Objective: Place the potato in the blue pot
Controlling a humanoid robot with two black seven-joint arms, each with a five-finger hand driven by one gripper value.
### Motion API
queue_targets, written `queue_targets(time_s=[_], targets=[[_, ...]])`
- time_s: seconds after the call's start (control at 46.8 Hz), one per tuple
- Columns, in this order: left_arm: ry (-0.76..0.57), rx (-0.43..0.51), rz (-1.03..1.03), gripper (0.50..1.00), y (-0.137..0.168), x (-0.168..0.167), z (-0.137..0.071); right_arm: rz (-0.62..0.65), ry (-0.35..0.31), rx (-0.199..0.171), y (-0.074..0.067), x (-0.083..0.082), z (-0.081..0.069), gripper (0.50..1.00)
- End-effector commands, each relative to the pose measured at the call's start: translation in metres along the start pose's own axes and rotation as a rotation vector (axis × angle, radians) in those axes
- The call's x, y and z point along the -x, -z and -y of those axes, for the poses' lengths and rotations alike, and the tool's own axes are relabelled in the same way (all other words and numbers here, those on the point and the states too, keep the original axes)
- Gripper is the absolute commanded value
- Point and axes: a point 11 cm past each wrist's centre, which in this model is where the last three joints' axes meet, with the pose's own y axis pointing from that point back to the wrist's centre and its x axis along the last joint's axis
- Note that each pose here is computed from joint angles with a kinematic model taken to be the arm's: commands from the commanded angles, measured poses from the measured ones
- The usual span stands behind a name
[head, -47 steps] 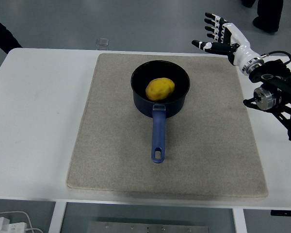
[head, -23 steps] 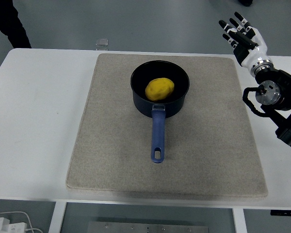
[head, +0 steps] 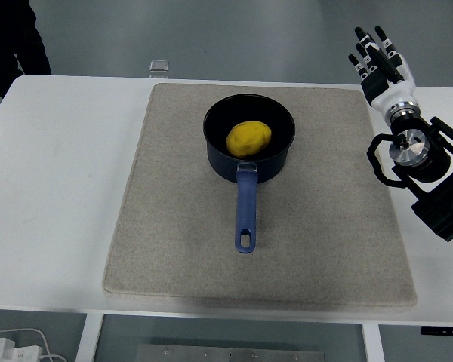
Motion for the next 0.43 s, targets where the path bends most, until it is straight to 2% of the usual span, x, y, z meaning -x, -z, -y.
queue_targets(time_s=[0.0, 0.128, 0.192, 0.406], targets=[[0.000, 0.000, 0.000, 0.996, 0.000, 0.000, 0.000, 0.003, -0.024, -0.030, 0.005, -0.009, 0.001, 0.928], [0.003, 0.000, 0.002, 0.996, 0.000, 0.001, 0.000, 0.029, -0.017, -0.022, -0.004, -0.006, 0.000, 0.928], [0.001, 0.000, 0.001, 0.996, 0.000, 0.000, 0.000, 0.046, -0.020, -0.019, -0.007, -0.009, -0.002, 0.928], [0.000, 0.000, 0.001, 0.996, 0.000, 0.000, 0.000, 0.065, 0.010, -0.019, -0.009, -0.010, -0.003, 0.928]])
